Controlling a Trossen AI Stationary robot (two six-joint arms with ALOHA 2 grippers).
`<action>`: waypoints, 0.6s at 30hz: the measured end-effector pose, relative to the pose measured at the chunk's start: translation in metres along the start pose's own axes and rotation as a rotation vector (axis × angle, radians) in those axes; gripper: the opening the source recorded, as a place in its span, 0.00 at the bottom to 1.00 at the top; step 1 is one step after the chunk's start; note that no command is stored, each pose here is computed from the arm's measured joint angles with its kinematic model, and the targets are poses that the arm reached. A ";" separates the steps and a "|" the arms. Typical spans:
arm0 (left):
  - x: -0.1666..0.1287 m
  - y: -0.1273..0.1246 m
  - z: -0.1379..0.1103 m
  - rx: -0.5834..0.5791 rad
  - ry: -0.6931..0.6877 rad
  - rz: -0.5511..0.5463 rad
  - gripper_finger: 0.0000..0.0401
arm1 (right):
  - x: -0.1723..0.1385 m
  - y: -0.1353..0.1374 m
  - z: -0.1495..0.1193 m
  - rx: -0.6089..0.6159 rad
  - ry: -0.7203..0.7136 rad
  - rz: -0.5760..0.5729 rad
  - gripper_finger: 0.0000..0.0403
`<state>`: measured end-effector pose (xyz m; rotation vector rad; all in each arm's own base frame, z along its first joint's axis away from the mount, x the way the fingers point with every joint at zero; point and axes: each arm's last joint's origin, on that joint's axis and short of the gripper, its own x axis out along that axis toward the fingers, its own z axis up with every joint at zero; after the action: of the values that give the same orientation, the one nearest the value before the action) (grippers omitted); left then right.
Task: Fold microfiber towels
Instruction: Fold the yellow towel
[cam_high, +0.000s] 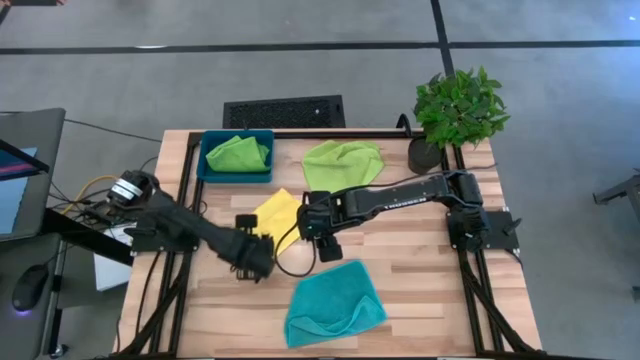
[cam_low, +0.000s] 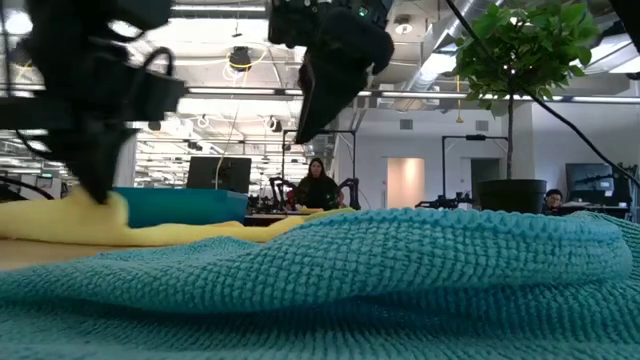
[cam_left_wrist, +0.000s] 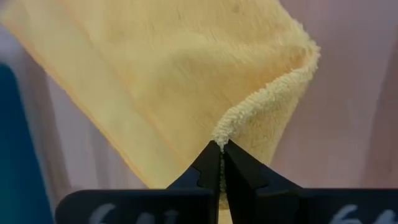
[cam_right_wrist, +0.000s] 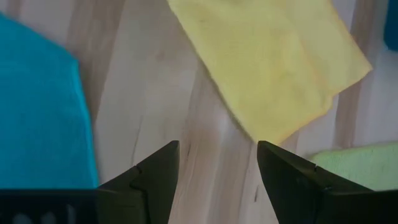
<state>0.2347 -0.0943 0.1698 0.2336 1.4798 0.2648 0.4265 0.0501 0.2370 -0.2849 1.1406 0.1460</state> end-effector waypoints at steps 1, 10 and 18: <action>0.001 0.004 0.004 0.012 -0.013 -0.001 0.00 | -0.002 0.000 -0.001 0.001 0.006 0.001 0.59; 0.013 0.043 0.038 0.064 -0.158 0.025 0.00 | -0.029 -0.001 -0.006 0.030 0.019 -0.020 0.59; 0.010 0.076 0.058 0.114 -0.224 0.105 0.00 | -0.062 0.000 -0.011 0.052 -0.008 -0.028 0.59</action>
<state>0.2908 -0.0185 0.1885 0.4205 1.2634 0.2304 0.3913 0.0482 0.2892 -0.2538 1.1307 0.0922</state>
